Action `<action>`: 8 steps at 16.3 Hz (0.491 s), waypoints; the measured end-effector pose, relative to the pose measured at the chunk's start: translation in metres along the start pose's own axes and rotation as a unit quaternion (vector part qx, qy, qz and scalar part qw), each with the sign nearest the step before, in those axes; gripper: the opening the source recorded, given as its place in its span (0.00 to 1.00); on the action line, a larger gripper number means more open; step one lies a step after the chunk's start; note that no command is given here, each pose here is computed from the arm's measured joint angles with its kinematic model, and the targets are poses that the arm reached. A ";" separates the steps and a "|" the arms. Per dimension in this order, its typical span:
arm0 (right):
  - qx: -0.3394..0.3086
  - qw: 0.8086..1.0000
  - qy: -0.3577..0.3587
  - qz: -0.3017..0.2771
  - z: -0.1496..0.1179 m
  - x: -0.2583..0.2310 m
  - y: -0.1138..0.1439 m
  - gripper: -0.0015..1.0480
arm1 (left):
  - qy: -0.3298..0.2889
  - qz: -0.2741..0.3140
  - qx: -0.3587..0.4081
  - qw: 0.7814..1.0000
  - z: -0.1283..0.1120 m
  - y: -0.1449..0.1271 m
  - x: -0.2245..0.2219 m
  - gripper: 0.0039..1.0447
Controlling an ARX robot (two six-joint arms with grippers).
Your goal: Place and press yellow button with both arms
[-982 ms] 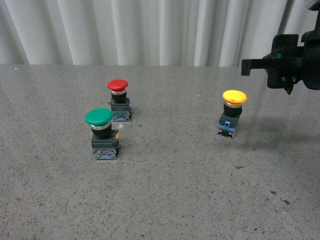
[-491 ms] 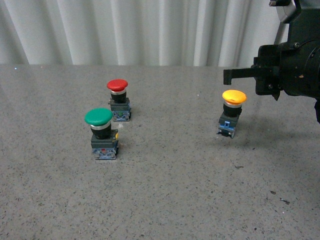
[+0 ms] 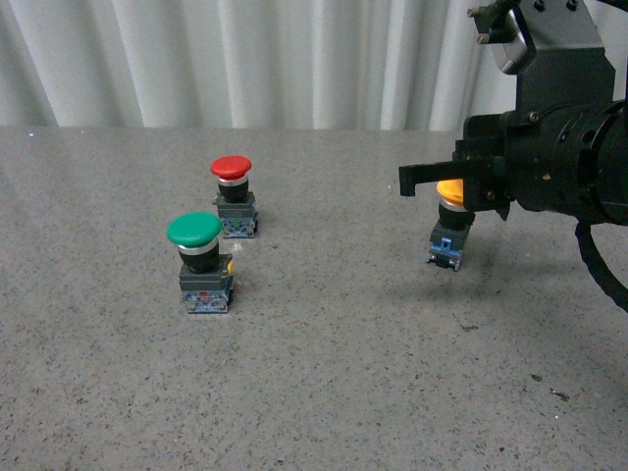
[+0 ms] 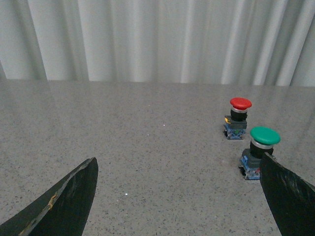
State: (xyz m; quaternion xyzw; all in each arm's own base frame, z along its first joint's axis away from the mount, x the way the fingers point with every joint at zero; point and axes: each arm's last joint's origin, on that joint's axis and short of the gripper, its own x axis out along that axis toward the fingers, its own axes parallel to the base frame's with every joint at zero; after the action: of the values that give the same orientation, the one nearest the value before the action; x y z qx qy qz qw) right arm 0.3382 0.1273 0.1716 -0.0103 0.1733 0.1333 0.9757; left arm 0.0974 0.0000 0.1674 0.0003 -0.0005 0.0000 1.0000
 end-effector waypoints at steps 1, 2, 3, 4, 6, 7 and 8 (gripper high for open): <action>-0.001 1.000 0.006 0.000 -0.003 0.001 0.000 0.02 | 0.000 0.000 0.000 1.000 0.000 0.000 0.000 0.94; -0.001 1.000 0.012 -0.001 -0.005 0.002 0.000 0.02 | 0.000 0.000 0.000 1.000 0.000 0.000 0.000 0.94; -0.001 1.000 0.013 -0.001 -0.005 0.002 0.000 0.02 | 0.000 0.000 0.000 1.000 0.000 0.000 0.000 0.94; -0.001 1.000 0.015 -0.001 -0.005 0.002 0.000 0.02 | 0.000 0.000 0.000 1.000 0.000 0.000 0.000 0.94; -0.002 1.000 0.021 -0.001 -0.006 0.002 0.000 0.02 | 0.000 0.000 0.000 1.000 0.000 0.000 0.000 0.94; -0.002 1.000 0.024 -0.001 -0.007 0.003 0.000 0.02 | 0.000 0.000 0.000 1.000 0.000 0.000 0.000 0.94; -0.002 1.000 0.024 -0.001 -0.008 0.004 0.000 0.02 | 0.000 0.000 0.000 1.000 0.000 0.000 0.000 0.94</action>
State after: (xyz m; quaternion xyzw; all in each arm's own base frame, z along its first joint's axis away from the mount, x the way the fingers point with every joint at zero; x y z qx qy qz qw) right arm 0.3392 0.1276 0.1632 -0.0159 0.1967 0.1322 0.9714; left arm 0.0974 0.0000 0.1674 0.0003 -0.0005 0.0000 1.0000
